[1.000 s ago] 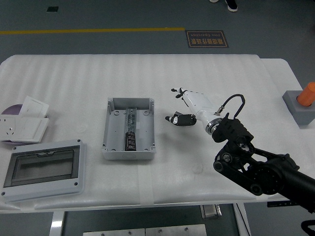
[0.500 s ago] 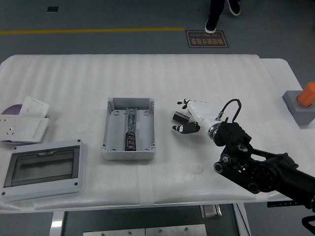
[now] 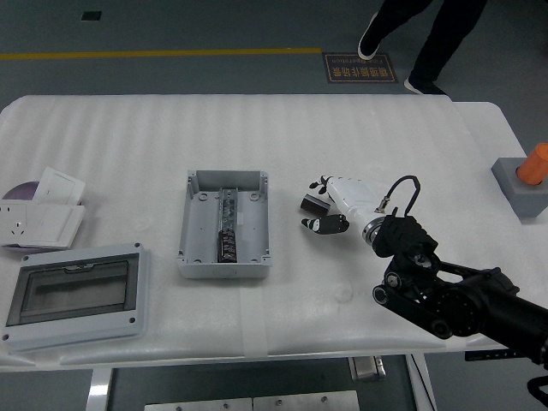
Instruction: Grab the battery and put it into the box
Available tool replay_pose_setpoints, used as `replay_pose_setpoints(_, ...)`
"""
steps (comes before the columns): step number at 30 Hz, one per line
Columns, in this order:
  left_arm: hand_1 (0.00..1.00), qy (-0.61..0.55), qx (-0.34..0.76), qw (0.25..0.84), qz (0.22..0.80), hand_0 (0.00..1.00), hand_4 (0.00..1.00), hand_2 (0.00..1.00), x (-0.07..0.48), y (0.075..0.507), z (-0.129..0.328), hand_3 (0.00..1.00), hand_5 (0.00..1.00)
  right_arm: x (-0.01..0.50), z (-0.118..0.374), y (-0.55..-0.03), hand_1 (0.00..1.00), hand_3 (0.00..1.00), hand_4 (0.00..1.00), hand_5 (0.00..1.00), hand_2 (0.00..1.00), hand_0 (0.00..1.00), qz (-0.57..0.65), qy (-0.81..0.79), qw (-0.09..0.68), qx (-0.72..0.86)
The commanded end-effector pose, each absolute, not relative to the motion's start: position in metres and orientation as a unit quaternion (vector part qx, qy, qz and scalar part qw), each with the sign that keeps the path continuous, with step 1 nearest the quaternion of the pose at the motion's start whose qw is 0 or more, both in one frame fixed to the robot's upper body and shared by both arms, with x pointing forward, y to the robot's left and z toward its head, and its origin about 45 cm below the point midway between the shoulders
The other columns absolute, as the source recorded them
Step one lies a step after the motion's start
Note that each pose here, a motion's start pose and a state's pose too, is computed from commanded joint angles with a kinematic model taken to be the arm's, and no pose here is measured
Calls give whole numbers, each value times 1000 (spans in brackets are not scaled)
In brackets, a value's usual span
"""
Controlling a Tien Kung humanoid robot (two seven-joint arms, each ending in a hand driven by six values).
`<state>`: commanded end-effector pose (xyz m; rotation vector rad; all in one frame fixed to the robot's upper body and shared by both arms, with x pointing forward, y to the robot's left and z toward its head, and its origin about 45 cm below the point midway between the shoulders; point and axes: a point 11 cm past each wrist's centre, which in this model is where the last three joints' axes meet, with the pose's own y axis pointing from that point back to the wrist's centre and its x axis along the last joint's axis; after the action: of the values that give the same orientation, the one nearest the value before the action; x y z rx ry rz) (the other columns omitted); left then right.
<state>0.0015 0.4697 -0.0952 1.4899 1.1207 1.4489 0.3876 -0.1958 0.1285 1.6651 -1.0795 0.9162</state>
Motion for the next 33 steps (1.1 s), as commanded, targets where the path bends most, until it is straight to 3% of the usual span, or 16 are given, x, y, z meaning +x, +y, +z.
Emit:
replay_pose_setpoints(1, 607, 439, 584, 380, 567, 580, 653, 509, 1, 470, -95, 536, 119, 388, 128, -196, 610, 678, 766, 331, 623, 602, 372, -439, 460, 676)
replay_pose_setpoints(2, 609, 439, 584, 380, 567, 580, 654, 510, 1, 469, -95, 537, 123, 388, 128, -196, 579, 658, 703, 287, 578, 572, 372, -440, 459, 676)
replay_pose_setpoints(7, 610, 439, 584, 380, 568, 580, 657, 510, 1, 470, -95, 537, 124, 389, 129, -197, 564, 655, 679, 279, 559, 555, 374, -444, 456, 675)
replay_pose_setpoints(25, 616, 438, 581, 381, 570, 580, 680, 509, 2, 470, -95, 535, 142, 386, 122, -194, 540, 650, 699, 309, 541, 529, 374, -440, 463, 672)
replay_pose_setpoints(33, 617, 437, 580, 382, 572, 580, 687, 509, 3, 470, -95, 535, 146, 385, 120, -195, 542, 660, 658, 269, 543, 534, 373, -441, 463, 672)
